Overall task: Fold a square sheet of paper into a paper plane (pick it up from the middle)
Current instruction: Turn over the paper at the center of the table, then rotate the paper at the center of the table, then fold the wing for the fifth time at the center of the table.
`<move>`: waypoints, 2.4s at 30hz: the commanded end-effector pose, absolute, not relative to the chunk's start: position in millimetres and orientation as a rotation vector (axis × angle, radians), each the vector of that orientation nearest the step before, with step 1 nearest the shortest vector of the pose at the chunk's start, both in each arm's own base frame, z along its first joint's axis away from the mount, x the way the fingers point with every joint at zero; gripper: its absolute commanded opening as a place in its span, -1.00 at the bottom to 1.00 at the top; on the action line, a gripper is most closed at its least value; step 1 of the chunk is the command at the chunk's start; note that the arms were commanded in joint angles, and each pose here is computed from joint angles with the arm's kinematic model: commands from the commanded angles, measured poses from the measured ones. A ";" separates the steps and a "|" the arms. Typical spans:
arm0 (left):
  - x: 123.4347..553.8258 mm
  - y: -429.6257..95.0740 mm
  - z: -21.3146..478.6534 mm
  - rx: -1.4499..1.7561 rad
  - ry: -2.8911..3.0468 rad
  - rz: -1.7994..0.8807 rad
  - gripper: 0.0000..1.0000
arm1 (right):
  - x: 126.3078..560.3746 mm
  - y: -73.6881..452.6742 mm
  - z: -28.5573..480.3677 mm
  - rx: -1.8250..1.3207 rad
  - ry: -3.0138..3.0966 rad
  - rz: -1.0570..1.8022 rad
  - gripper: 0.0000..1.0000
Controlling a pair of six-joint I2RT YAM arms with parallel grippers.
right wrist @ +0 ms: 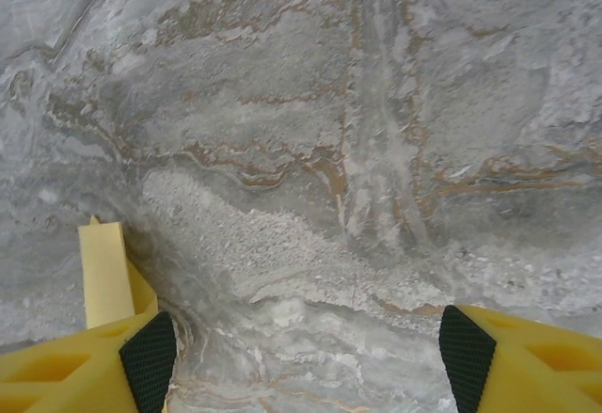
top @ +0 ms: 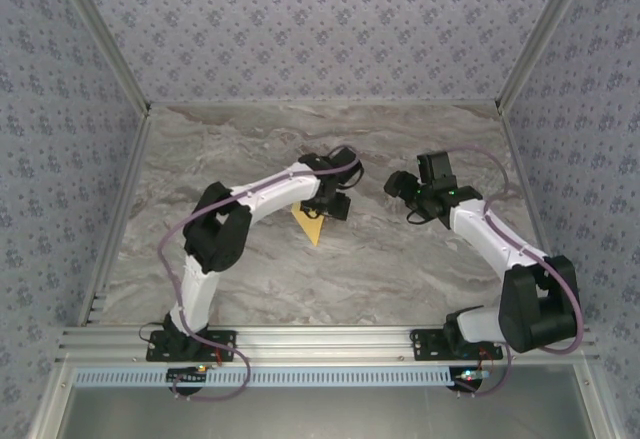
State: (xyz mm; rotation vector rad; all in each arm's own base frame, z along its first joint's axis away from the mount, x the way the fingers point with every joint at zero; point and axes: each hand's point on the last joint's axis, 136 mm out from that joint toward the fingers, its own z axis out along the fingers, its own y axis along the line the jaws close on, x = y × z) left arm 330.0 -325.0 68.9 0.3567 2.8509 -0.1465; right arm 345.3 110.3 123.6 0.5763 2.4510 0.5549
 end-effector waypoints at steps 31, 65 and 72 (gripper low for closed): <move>361.5 -138.8 97.5 -0.487 2.683 -0.516 0.77 | 292.5 323.9 12.6 -0.405 2.866 0.845 -0.69; 343.8 -226.6 76.1 -0.441 2.693 -1.048 0.73 | 302.4 256.3 23.1 0.170 2.733 0.964 -0.81; 334.5 -255.3 68.7 -0.406 2.716 -1.193 0.66 | 294.8 242.9 1.1 0.188 2.792 0.941 -0.80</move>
